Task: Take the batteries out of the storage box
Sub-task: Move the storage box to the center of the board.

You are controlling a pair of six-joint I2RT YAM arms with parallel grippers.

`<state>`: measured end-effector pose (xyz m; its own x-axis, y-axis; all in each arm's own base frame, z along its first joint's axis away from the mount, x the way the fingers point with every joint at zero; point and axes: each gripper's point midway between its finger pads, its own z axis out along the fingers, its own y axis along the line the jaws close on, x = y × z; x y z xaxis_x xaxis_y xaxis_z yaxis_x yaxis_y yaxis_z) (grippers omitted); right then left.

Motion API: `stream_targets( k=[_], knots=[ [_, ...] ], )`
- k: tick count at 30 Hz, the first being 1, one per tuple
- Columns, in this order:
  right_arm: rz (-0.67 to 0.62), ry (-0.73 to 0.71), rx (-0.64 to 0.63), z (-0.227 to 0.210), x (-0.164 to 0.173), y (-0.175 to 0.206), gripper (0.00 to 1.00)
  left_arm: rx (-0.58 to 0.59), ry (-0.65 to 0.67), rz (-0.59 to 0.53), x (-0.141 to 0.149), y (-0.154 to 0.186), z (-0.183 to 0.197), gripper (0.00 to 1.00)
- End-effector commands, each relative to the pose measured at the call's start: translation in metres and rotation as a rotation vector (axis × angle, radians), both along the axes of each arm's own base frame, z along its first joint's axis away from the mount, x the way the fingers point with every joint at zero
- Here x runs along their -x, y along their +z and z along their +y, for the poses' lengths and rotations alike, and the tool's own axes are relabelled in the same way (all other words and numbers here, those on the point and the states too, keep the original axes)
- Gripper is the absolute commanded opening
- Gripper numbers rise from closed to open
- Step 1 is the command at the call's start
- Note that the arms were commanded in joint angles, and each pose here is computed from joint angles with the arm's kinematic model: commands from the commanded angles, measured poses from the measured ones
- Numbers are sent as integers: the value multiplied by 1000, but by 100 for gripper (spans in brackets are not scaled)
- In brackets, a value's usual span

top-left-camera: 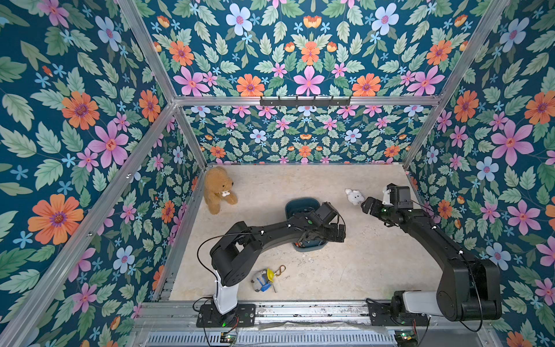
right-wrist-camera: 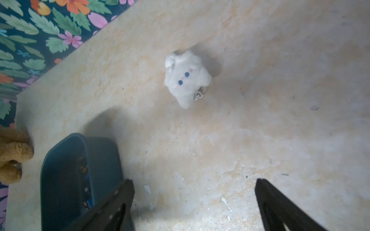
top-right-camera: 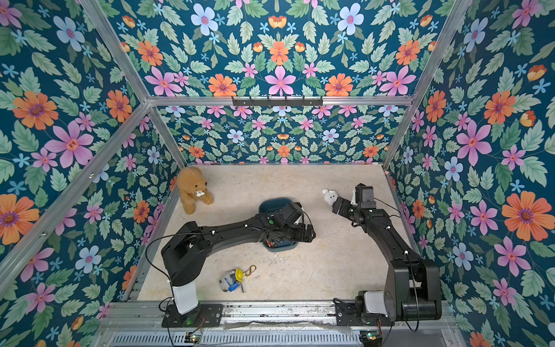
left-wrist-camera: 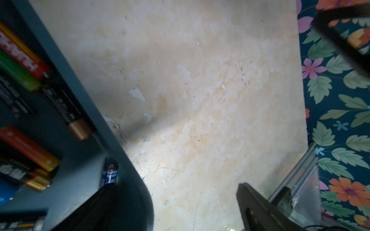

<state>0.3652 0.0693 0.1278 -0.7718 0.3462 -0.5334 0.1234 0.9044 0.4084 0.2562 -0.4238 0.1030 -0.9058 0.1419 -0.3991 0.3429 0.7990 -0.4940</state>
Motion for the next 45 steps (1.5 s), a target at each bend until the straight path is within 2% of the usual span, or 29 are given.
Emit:
stream_targets(
  k=[1,5,10,16,25,33,36,39,42,45],
  knots=[
    [7,64,5,23,2,-7,99,-43,42,-55,-23,16,13,100],
    [64,126,41,53,10,-28,99,-70,93,-79,-49,29,35,100],
    [119,164,82,76,18,-51,99,-91,190,-95,-83,41,83,100],
    [153,198,107,91,24,-64,99,-146,270,-127,-105,50,125,100],
    [185,272,131,115,42,-72,99,-241,343,-120,-113,37,162,100],
    [205,328,98,131,57,-73,99,-265,374,-127,-115,38,175,99],
    [217,350,137,136,64,-73,99,-281,405,-153,-117,40,184,99],
    [229,366,119,140,69,-78,99,-277,409,-157,-116,41,186,99],
    [224,332,149,132,68,-78,99,-276,382,-130,-113,36,184,99],
    [199,226,236,111,58,-64,99,-275,387,-137,-110,38,188,99]
  ],
)
